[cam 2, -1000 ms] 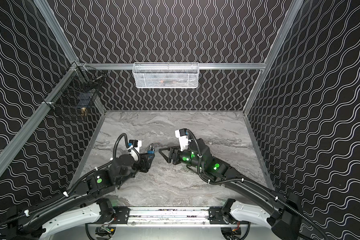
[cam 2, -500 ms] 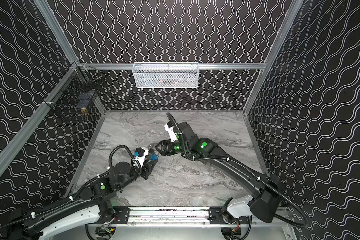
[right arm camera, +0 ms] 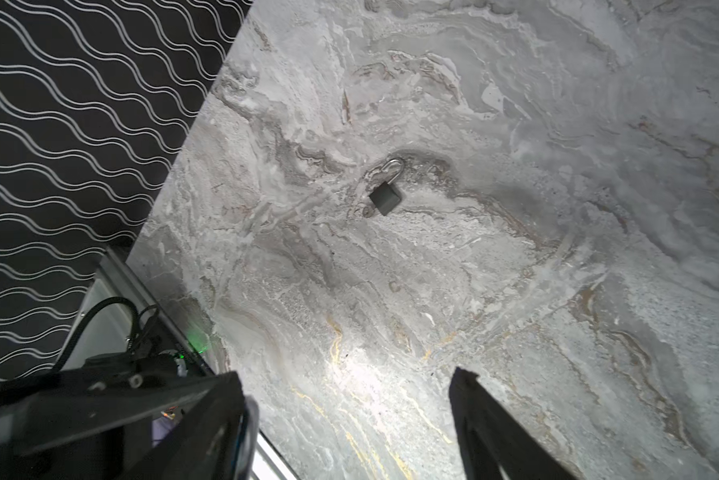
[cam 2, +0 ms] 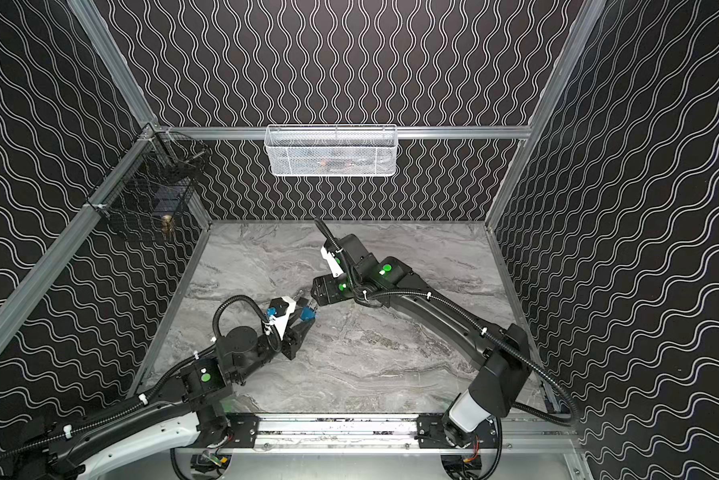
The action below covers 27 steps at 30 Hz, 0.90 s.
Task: Unlock with the key
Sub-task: 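Open the right gripper and draw it away from the key and padlock, then lower the opened blue padlock to the table and release it with the left gripper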
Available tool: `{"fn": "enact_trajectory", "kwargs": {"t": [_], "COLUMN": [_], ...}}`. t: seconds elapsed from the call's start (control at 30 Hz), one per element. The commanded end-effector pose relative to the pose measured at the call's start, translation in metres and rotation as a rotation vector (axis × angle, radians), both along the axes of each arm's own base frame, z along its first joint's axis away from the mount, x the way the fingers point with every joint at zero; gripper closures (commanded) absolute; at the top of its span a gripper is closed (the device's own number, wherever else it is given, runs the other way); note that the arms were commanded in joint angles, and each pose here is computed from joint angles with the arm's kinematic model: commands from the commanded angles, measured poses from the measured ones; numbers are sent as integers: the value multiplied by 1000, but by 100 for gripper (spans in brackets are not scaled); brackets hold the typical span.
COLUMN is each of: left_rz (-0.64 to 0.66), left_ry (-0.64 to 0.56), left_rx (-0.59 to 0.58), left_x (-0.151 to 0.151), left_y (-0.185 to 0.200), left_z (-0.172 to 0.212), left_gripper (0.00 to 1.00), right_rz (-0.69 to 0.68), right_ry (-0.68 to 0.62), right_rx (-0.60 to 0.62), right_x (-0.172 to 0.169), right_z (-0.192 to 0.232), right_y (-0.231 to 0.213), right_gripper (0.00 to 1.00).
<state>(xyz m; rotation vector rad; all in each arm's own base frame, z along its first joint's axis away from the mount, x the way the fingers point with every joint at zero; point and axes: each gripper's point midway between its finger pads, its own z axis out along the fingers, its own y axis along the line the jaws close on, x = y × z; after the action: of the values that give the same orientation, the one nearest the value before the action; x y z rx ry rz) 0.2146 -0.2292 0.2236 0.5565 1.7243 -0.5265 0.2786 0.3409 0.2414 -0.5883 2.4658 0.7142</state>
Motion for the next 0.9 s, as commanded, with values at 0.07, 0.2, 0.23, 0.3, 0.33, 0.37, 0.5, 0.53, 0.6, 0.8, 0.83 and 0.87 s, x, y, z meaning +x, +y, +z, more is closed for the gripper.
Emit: {"fn": "enact_trajectory", "kwargs": {"t": [0.07, 0.2, 0.23, 0.3, 0.33, 0.37, 0.5, 0.53, 0.6, 0.8, 0.83, 0.87], "left_rz": [18, 29, 33, 39, 45, 47, 45, 47, 51, 77, 83, 86], "left_ry": [-67, -71, -69, -70, -70, -70, -69, -69, -68, -37, -29, -12], "left_rx": [-31, -40, -42, -50, -57, -62, -70, -70, -74, -95, -100, -99], "left_x": [4, 4, 5, 5, 6, 6, 8, 8, 9, 14, 16, 17], "left_y": [2, 4, 4, 5, 5, 5, 3, 2, 2, 0, -1, -3], "left_z": [16, 16, 16, 16, 16, 16, 18, 18, 19, 18, 18, 17], "left_gripper": [100, 100, 100, 100, 100, 100, 100, 100, 100, 100, 100, 100], "right_rz": [6, 42, 46, 34, 27, 27, 88, 78, 33, -100, -117, -145], "right_ry": [12, 27, 27, 27, 31, 36, 41, 36, 27, 29, 24, 25], "right_rx": [-81, -72, -74, -89, -96, -96, 8, 16, -20, -32, -13, -3], "right_x": [3, -1, -3, -3, -3, -5, -20, -20, -16, -7, -6, -6], "right_z": [-11, -10, -11, -13, -15, -15, -6, -6, -10, -15, -15, -17], "right_y": [-9, -8, -9, -15, -18, -20, -15, -17, -29, -65, -69, -76], "right_gripper": [20, 20, 20, 20, 20, 20, 19, 19, 19, 19, 19, 19]}}
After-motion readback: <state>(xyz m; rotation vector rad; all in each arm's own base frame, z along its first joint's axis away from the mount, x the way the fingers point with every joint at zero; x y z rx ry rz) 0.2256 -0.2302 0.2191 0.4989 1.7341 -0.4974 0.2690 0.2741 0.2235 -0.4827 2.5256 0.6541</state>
